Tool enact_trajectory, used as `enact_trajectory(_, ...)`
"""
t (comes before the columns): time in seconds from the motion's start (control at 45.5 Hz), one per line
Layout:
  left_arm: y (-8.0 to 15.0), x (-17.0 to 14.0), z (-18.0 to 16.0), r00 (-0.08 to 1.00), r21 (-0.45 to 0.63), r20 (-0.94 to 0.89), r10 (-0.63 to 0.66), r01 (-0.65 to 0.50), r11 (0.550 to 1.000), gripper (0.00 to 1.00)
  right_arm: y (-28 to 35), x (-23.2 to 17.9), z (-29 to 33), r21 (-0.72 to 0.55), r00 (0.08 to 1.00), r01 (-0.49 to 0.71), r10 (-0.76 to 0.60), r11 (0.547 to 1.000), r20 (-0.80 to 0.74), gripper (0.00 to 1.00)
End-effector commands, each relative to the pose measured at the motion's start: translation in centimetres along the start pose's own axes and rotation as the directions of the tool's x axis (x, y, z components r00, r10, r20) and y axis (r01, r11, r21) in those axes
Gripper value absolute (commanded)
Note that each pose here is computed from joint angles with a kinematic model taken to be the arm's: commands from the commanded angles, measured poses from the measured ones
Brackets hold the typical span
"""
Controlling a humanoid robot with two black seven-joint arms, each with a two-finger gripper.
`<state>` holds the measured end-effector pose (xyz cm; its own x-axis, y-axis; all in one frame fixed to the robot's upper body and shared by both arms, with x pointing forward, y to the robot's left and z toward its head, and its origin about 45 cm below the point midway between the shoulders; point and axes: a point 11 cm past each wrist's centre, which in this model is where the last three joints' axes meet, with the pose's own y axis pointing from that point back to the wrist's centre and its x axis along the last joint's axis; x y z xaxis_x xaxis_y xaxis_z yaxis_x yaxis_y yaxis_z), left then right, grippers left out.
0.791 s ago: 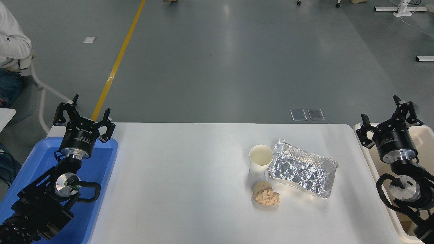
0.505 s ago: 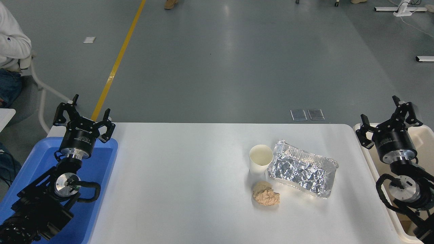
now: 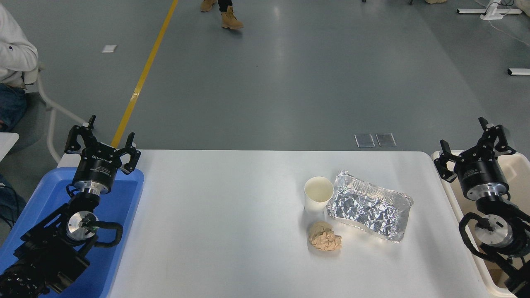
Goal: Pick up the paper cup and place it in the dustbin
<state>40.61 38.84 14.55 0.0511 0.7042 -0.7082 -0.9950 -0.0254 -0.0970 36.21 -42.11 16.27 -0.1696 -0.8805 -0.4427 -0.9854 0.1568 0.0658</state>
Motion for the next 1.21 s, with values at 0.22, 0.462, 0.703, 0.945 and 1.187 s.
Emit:
enact_trajectory(0.22, 0.0, 0.0, 0.0, 1.0, 0.0, 0.0, 0.001, -0.001, 1.0, 0.99, -0.1, 0.3, -0.2, -0.005, 1.0, -0.003, 0.003, 1.0, -0.017, 1.0)
enact_trajectory(0.462, 0.0, 0.0, 0.0, 1.0, 0.0, 0.0, 0.001, -0.001, 1.0, 0.99, -1.6, 1.1, -2.6, -0.012, 0.99, 0.004, -0.006, 1.0, -0.139, 1.0)
enact_trajectory(0.703, 0.0, 0.0, 0.0, 1.0, -0.001, -0.001, 0.0, 0.0, 1.0, 0.99, -4.8, 0.7, -6.4, -0.112, 0.917, 0.011, -0.055, 0.994, -0.396, 1.0)
enact_trajectory(0.945, 0.0, 0.0, 0.0, 1.0, -0.001, -0.001, 0.0, 0.0, 1.0, 0.99, -6.6, 0.4, -7.0, -0.383, 0.789, -0.149, -0.124, 0.911, -0.602, 1.0)
enact_trajectory(1.187, 0.0, 0.0, 0.0, 1.0, -0.001, -0.001, 0.0, 0.0, 1.0, 0.99, -8.7, -3.1, -11.5, -0.417, 0.532, -0.192, -0.263, 0.888, -0.805, 1.0)
